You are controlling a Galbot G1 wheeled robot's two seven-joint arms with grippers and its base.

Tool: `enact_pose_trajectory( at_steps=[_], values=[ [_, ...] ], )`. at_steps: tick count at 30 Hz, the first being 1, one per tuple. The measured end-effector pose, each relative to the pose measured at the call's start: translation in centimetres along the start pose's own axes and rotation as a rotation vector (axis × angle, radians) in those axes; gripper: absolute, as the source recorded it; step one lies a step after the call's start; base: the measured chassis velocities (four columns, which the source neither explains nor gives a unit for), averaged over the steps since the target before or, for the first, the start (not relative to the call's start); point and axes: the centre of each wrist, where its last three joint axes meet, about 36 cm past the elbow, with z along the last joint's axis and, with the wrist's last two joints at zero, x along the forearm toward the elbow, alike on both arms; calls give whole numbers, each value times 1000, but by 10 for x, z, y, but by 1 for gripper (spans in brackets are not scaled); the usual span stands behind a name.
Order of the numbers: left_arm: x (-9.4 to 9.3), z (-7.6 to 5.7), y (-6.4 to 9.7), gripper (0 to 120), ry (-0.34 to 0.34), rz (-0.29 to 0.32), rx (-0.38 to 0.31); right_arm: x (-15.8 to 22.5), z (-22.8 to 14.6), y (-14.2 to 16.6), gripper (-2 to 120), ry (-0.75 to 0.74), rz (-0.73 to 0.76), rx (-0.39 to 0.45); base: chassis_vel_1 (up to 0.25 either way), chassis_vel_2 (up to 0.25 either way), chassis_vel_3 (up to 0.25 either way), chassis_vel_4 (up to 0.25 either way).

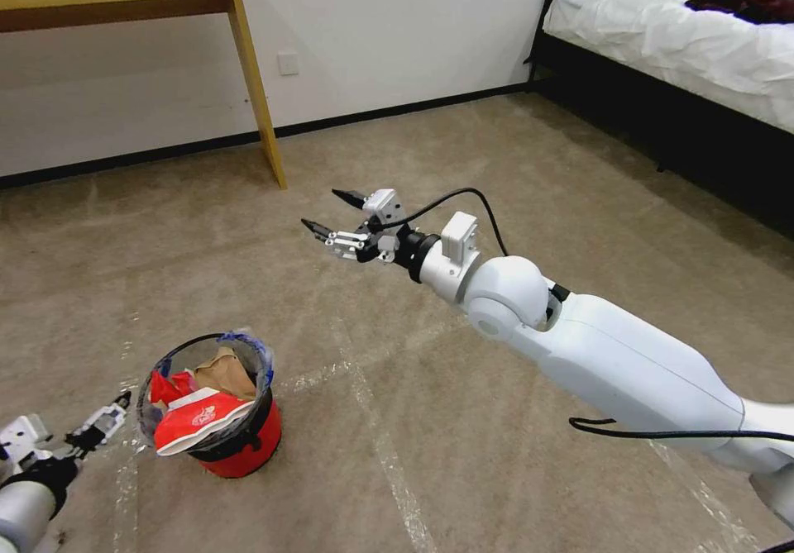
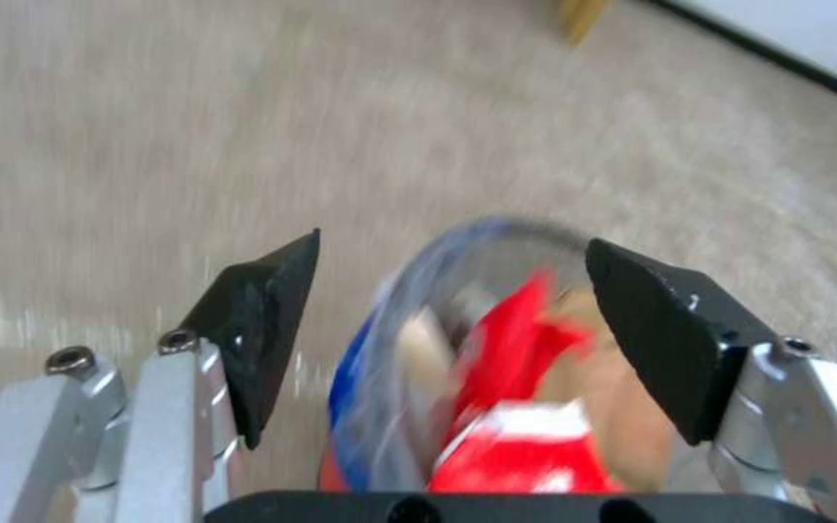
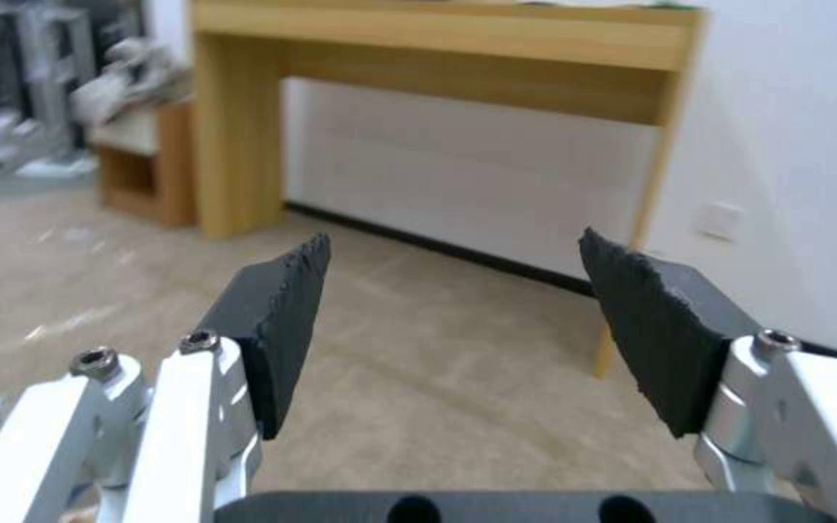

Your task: Pick up the trash bin and place the garbage on the floor into it.

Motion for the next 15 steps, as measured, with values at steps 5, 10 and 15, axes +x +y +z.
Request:
enact_pose_trajectory(
  at_steps=[5,10,15],
  values=[
    [17,-6,-22,95,-115,63,-93,17,-2,-12,67,-58,189,-74,0,0,0,0],
    [24,1,-27,100,-233,75,-184,40,-13,-21,63,-161,410,-170,0,0,0,0],
    [29,6,-28,100,-274,72,-230,71,-26,-25,81,-238,507,-137,0,0,0,0]
  ],
)
